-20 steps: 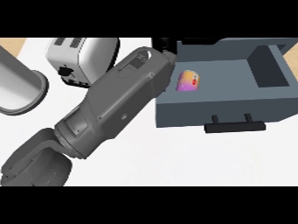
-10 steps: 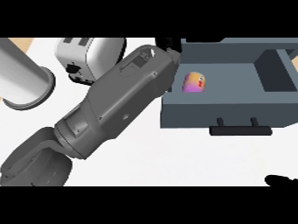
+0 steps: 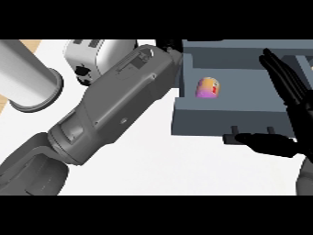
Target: Pick up the can, place it into the drawer and close the drawer
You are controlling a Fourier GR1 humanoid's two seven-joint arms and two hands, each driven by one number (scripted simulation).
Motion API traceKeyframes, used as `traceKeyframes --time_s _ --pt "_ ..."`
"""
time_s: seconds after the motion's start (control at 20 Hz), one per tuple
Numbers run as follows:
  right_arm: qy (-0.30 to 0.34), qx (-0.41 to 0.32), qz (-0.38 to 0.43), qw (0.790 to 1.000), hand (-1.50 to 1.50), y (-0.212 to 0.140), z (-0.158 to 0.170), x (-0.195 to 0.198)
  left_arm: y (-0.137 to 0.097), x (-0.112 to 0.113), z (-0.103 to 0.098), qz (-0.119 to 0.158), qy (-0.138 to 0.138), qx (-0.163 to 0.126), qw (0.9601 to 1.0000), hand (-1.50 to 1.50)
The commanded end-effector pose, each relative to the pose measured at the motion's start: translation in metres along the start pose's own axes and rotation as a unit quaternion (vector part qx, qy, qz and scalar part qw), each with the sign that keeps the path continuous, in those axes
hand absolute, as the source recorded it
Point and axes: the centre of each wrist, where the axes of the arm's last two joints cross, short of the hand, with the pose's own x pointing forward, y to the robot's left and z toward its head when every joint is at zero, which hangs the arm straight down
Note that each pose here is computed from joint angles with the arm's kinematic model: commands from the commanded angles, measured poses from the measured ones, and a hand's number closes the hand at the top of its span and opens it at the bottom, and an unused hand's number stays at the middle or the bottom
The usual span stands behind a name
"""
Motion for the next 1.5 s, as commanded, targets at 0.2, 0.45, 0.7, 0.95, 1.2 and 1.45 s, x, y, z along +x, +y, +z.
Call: traceKeyframes --time_s 0.2,0.45,0.7,0.95,1.2,1.45 --pt "-0.022 0.068 0.113 0.991 -1.5 0.059 -0.053 -0.02 0.03 0.006 -0.013 -0.009 -0.007 0.012 0.9999 -1.5" --pt "-0.006 0.074 0.157 0.985 -1.5 0.093 -0.07 -0.022 0.045 0.014 -0.016 -0.02 -0.006 0.029 0.9994 -1.5" --pt "0.028 0.085 0.179 0.98 -1.5 0.117 -0.079 -0.047 0.07 0.009 -0.008 -0.026 -0.011 0.033 0.9991 -1.5" --pt "0.039 0.081 0.217 0.972 -1.5 0.133 -0.082 -0.083 0.088 0.029 -0.012 -0.02 -0.009 0.035 0.9992 -1.5" --pt "0.038 0.057 0.228 0.971 -1.5 0.144 -0.091 -0.095 0.098 0.029 -0.01 -0.014 -0.004 0.029 0.9995 -1.5" --pt "0.055 0.024 0.243 0.968 -1.5 0.131 -0.105 -0.11 0.101 0.039 -0.009 -0.017 -0.017 0.029 0.9993 -1.5"
